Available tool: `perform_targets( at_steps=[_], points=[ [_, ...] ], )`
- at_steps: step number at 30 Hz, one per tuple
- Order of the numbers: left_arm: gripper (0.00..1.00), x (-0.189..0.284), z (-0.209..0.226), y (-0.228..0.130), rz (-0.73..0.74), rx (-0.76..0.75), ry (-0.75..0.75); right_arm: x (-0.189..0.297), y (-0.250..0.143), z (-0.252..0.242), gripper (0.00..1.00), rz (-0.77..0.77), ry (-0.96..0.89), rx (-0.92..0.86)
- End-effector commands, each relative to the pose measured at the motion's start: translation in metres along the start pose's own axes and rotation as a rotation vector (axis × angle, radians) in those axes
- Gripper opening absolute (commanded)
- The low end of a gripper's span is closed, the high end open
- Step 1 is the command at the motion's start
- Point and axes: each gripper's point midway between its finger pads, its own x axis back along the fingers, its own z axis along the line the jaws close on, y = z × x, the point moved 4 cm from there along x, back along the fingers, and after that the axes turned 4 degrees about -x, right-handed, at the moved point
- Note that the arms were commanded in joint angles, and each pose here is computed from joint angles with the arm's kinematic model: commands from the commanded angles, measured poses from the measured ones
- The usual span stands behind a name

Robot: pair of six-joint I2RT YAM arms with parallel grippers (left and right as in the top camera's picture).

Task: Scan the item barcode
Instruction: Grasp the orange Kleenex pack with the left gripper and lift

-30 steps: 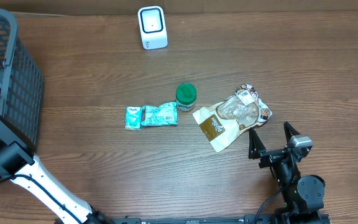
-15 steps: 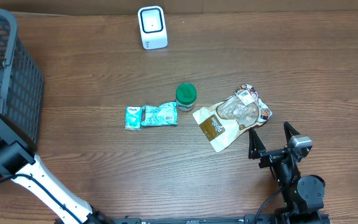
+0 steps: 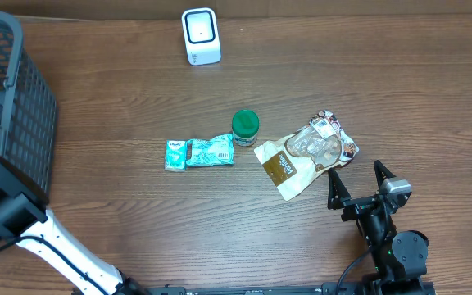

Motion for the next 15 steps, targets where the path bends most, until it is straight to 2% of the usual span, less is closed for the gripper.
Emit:
perform_targets(
  at_steps=[1, 2, 4, 8, 15],
  points=[
    [0.55, 0.024, -0.005, 0.013, -0.073, -0.065, -0.030, 0.000, -0.002, -0.001, 1.00, -0.005, 0.000, -0.002],
    [0.66, 0.023, -0.006, 0.017, -0.091, -0.074, -0.030, 0.000, -0.002, -0.001, 1.00, -0.005, 0.000, -0.002],
    [0.71, 0.021, -0.004, 0.025, -0.133, -0.084, -0.009, 0.000, -0.002, -0.001, 1.00, -0.005, 0.000, -0.002],
    [0.72, 0.017, 0.004, 0.040, -0.205, -0.074, 0.066, 0.000, -0.002, -0.001, 1.00, -0.005, 0.000, -0.002],
    [0.72, -0.009, 0.002, 0.052, -0.258, -0.068, 0.065, 0.000, -0.002, -0.001, 1.00, -0.005, 0.000, -0.002]
  ],
)
